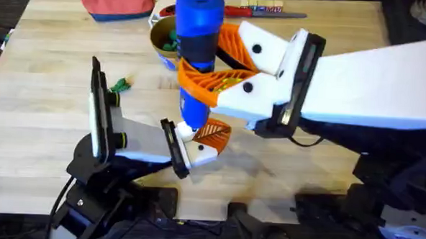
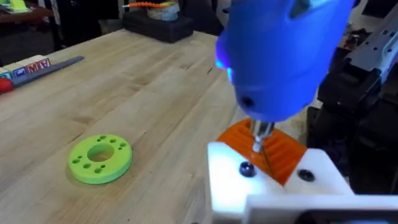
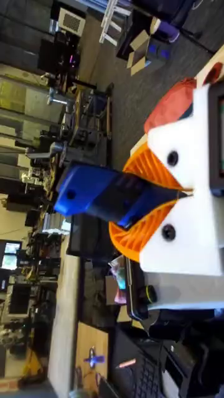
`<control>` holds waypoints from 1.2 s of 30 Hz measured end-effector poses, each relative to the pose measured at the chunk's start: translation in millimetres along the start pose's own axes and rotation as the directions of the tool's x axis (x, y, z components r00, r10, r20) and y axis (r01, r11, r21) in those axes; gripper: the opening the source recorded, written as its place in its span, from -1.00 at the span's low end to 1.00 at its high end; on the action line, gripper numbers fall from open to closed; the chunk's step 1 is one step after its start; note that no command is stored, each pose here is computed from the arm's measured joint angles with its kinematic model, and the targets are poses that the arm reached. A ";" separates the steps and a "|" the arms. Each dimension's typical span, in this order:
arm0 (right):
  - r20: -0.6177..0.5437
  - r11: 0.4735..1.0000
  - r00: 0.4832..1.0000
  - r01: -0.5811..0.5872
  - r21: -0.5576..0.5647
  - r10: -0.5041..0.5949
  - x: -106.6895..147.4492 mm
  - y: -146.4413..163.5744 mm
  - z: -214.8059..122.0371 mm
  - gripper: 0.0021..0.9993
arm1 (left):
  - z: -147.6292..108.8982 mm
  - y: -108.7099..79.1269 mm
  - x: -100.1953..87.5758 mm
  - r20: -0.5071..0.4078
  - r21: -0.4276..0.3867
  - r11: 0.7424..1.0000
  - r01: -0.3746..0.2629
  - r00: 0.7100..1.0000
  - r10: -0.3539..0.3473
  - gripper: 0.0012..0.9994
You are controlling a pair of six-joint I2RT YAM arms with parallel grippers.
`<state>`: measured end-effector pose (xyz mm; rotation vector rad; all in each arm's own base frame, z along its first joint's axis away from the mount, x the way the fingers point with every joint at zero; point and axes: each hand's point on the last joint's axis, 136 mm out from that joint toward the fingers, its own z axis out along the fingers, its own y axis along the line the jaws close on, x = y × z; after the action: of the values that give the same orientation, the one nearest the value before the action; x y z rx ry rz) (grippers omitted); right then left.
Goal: Pick up the gripper from the table and insert it into the empty holder that is missing its gripper. Then pick up a screw, insert it into the mounting hole, and use the screwdriver to tighten it. Finally, clean up the table by picking up the vegetable and placing it into the bucket.
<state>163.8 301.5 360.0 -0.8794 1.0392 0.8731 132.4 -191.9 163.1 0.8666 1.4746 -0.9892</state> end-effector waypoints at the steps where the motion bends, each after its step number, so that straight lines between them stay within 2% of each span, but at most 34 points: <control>1: 0.000 1.000 1.000 -0.001 -0.001 0.001 0.1 0.3 0.1 -0.99 | 0.0 0.0 0.0 0.000 0.000 1.000 0.000 1.000 0.000 -0.98; 27: -0.012 1.000 1.000 -0.023 -0.003 0.023 7.3 0.2 4.6 -0.99 | 0.0 0.0 0.0 0.000 0.000 1.000 0.000 1.000 0.000 -0.98; 36: -0.044 0.999 0.998 -0.035 -0.004 0.034 19.7 0.2 8.7 -0.99 | 0.0 0.0 0.1 0.000 0.000 1.000 0.001 1.000 -0.001 -0.98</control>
<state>171.7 312.9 343.5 -0.8903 1.0930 0.8892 132.4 -191.9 163.0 0.8663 1.4754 -0.9896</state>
